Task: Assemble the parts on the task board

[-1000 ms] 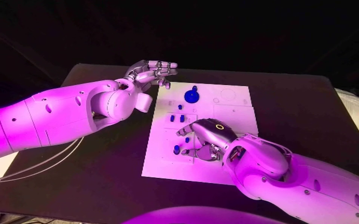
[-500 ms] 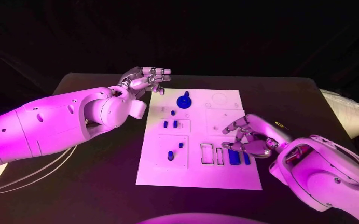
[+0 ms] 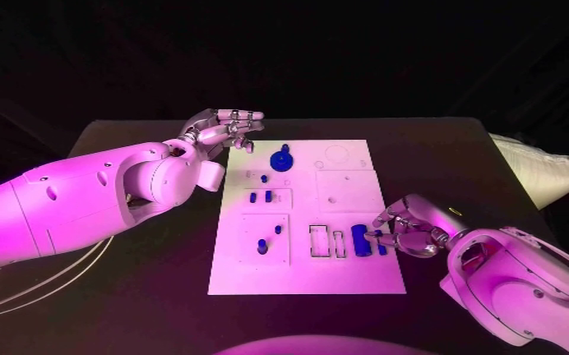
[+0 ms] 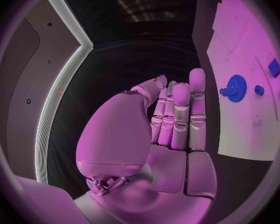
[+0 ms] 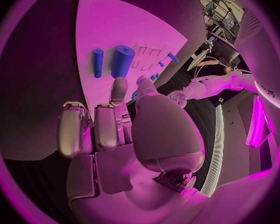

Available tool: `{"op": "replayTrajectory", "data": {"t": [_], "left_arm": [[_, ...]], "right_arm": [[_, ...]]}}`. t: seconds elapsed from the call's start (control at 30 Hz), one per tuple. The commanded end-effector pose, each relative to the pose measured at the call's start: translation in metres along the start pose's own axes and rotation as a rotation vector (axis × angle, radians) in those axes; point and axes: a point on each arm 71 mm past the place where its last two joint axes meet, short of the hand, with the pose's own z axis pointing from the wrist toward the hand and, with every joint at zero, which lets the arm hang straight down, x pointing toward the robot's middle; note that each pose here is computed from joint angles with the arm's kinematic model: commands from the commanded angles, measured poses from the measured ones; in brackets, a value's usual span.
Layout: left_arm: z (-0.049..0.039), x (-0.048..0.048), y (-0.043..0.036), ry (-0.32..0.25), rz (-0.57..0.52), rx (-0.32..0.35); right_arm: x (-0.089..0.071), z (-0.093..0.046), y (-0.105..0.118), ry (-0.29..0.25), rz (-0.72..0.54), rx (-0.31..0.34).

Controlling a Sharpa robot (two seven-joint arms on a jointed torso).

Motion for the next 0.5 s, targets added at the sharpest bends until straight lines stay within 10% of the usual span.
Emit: {"op": "replayTrajectory", "data": {"t": [0.03, 0.5], "left_arm": [[-0.0002, 0.0024, -0.0002, 0.022, -0.011, 0.005], [-0.0007, 0.0032, 0.0024, 0.027, -0.015, 0.003]], "right_arm": [[0.005, 0.002, -0.004, 0.014, -0.027, 0.051], [0.023, 0.014, 0.0, 0.029, -0.069, 0.036]]}}
